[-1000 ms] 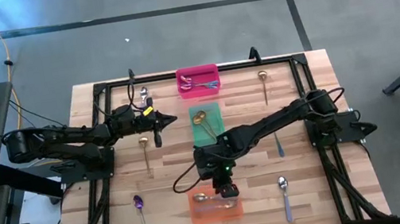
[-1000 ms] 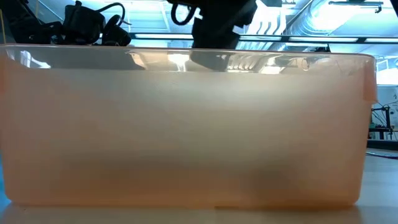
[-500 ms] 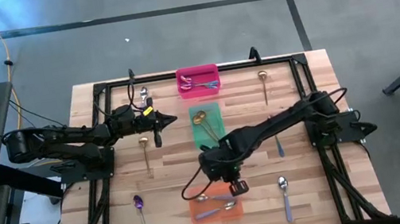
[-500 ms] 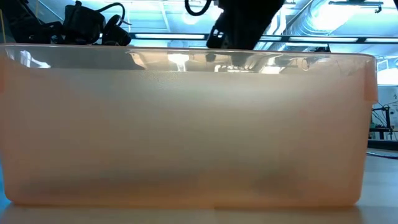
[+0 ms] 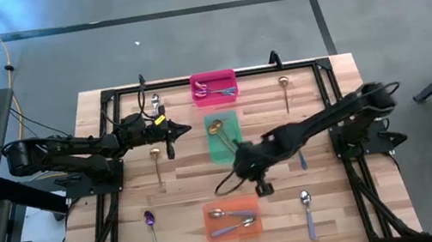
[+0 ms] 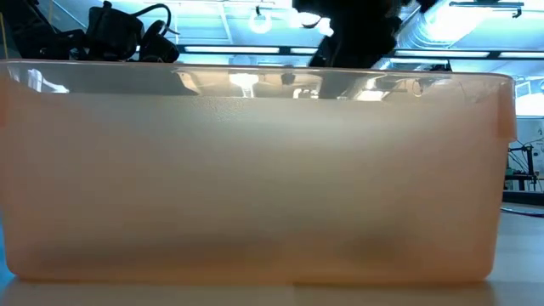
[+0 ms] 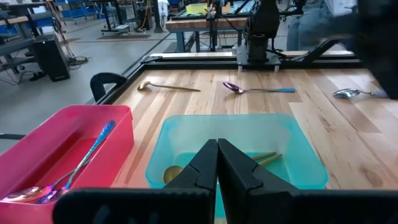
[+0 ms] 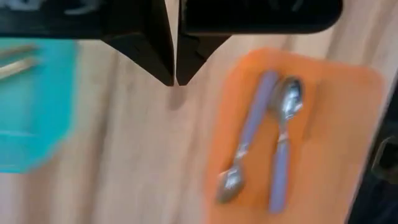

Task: Sort silverware by color (type)
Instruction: Put the gold spoon in the blue bin

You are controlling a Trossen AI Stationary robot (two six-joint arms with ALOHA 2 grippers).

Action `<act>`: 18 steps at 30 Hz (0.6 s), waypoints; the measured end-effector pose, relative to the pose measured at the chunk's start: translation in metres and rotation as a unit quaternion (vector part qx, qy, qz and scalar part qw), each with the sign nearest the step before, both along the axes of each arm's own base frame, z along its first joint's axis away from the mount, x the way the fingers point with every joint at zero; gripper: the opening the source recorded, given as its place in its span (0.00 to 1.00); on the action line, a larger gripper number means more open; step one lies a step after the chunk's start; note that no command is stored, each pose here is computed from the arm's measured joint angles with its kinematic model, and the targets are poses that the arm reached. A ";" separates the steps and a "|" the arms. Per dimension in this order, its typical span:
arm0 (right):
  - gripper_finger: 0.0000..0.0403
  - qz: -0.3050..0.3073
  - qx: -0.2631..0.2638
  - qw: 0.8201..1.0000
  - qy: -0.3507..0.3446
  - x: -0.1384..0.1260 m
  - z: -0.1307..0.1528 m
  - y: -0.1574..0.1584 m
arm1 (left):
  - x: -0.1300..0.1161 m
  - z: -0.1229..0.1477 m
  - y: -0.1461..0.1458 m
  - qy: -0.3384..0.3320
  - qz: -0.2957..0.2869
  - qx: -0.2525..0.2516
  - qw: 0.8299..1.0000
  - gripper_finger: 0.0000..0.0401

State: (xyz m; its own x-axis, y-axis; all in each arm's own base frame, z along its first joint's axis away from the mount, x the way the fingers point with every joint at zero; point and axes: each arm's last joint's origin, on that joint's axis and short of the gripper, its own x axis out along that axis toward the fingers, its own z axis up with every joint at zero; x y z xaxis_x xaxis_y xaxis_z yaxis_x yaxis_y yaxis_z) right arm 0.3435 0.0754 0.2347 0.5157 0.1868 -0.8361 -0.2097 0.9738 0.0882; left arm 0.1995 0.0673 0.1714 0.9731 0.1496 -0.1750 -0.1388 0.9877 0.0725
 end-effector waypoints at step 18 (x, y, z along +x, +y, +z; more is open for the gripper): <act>0.00 -0.276 -0.046 0.953 -0.117 -0.110 -0.024 -0.069 | -0.002 -0.007 0.004 0.026 0.084 -0.051 0.995 0.05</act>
State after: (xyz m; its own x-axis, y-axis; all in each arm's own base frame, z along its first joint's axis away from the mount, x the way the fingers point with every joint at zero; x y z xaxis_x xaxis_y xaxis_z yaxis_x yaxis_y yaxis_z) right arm 0.2335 0.0066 0.2110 0.6895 -0.2345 -0.6852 0.3324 0.9431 0.0117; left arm 0.1971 0.0709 0.1647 0.9249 0.2889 -0.2473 -0.3018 0.9533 -0.0153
